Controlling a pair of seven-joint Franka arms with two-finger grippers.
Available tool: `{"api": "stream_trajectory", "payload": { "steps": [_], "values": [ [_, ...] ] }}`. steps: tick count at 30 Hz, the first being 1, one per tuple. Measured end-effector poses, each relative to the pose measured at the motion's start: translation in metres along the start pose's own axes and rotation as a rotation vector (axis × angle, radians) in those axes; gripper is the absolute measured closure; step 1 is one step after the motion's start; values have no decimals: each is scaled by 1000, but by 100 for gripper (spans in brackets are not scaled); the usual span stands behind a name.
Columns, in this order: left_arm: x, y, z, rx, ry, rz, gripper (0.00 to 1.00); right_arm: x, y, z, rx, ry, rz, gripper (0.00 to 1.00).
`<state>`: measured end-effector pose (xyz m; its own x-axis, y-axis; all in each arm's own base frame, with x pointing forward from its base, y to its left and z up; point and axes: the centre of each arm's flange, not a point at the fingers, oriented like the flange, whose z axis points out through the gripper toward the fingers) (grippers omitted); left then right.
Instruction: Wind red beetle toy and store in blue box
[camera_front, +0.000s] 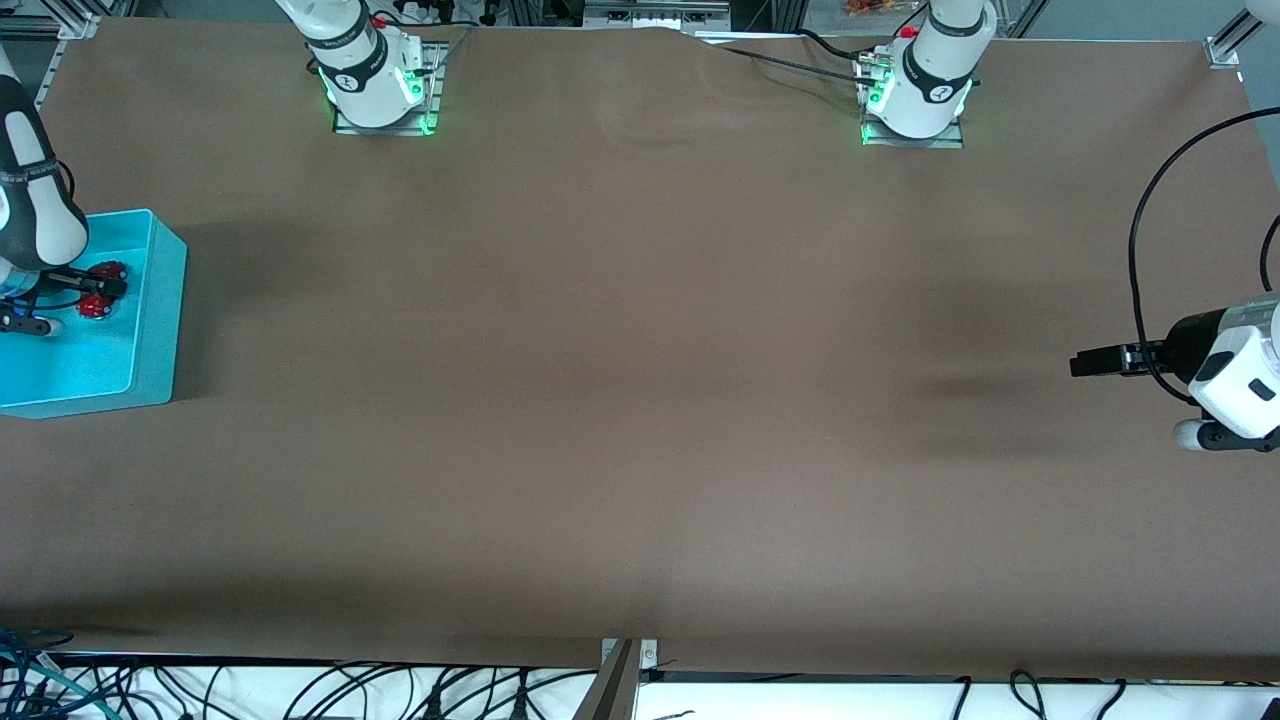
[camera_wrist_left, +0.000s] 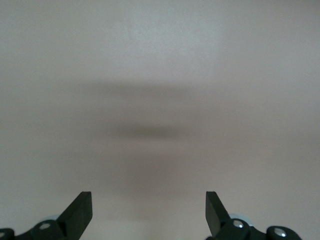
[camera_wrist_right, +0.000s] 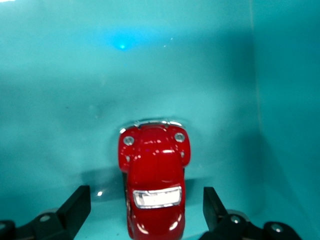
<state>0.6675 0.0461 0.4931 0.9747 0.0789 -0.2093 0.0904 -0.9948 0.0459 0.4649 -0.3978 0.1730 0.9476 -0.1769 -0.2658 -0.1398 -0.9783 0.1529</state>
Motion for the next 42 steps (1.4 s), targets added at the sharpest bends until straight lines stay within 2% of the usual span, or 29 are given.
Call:
{"api": "stream_trajectory", "payload": {
  "steps": [8, 19, 32, 37, 42],
  "values": [
    [0, 0, 0, 0, 0, 0, 0, 8, -7, -23, -2, 17, -2, 0],
    [0, 0, 0, 0, 0, 0, 0, 0, -11, -91, 12, -68, -1, 0],
    [1, 0, 1, 0, 1, 0, 0, -18, -28, -159, 11, -97, -17, 0],
    [1, 0, 1, -1, 5, 0, 0, -27, -48, -200, 3, -90, -36, 0],
    [1, 0, 0, -1, 6, 0, 0, -36, -68, -237, 40, -48, -32, 0]
  ]
}}
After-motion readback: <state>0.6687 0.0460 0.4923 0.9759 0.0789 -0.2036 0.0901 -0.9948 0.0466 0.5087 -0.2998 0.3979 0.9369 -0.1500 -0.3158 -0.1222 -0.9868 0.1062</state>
